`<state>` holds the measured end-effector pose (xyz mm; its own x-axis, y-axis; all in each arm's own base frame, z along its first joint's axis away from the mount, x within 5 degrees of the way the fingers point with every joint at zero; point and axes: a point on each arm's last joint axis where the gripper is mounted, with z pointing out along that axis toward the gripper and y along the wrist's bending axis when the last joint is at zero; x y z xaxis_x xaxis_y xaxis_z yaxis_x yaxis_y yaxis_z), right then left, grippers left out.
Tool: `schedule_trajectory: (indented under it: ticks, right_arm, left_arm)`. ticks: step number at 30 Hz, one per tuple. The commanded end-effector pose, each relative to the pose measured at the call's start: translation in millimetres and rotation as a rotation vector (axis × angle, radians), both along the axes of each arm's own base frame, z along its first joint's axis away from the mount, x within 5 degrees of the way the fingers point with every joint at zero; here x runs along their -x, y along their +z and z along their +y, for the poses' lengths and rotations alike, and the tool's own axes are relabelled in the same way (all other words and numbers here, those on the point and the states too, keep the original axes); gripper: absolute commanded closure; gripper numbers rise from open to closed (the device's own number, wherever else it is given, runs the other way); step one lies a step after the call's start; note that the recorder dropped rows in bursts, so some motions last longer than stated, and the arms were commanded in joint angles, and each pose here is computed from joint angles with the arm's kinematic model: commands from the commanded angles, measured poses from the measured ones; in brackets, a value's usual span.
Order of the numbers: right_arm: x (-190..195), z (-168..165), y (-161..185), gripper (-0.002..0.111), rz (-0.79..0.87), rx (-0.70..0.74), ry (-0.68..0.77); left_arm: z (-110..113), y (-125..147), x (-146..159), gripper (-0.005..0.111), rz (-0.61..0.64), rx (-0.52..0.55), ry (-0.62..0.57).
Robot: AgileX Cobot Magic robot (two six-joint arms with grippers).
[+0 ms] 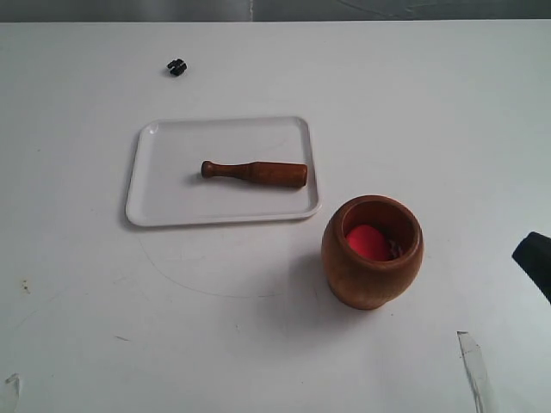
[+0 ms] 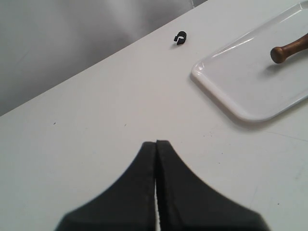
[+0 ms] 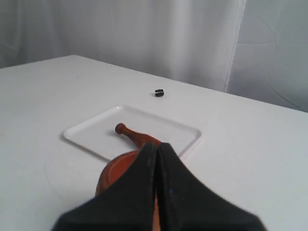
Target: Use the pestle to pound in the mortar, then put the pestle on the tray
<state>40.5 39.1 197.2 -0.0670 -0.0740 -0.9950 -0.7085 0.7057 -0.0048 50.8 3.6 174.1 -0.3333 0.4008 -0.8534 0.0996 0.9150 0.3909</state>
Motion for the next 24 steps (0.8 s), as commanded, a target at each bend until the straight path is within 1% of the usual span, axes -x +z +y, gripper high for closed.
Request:
schedule_trajectory:
  ticks: [1,4,9,13,19,21,22,23,24]
  right_arm:
    - [-0.6,-2.4,-9.0,0.108,0.040,0.086,-0.019]
    - [0.0,-3.1,-13.2,0.108,0.091,0.102,-0.023]
    - [0.5,-2.8,-13.9,0.108,0.110,0.094,-0.021]
    - [2.4,-1.0,-14.3,0.108,0.199,0.013,-0.013]
    - [2.0,-1.6,-14.2,0.108,0.194,0.013,-0.023]
    - [-0.6,-4.4,-13.8,0.108,0.180,0.015,-0.088]
    - [-3.2,-7.5,-13.5,0.108,0.162,0.026,-0.154]
    - [-4.3,-8.9,-13.0,0.108,0.153,0.027,-0.185]
    - [-6.9,-12.4,-11.2,0.108,0.135,0.012,-0.263]
  left_arm:
    - [-0.7,0.1,-0.1,0.107,-0.004,0.015,-0.006]
    - [-0.7,0.1,-0.1,0.107,-0.004,0.015,-0.006]
    - [-0.7,0.1,-0.1,0.107,-0.004,0.015,-0.006]
    - [-0.7,0.1,-0.1,0.107,-0.004,0.015,-0.006]
    - [-0.7,0.1,-0.1,0.107,-0.004,0.015,-0.006]
    - [-0.7,0.1,-0.1,0.107,-0.004,0.015,-0.006]
    - [-0.7,0.1,-0.1,0.107,-0.004,0.015,-0.006]
    - [-0.7,0.1,-0.1,0.107,-0.004,0.015,-0.006]
    - [-0.7,0.1,-0.1,0.107,-0.004,0.015,-0.006]
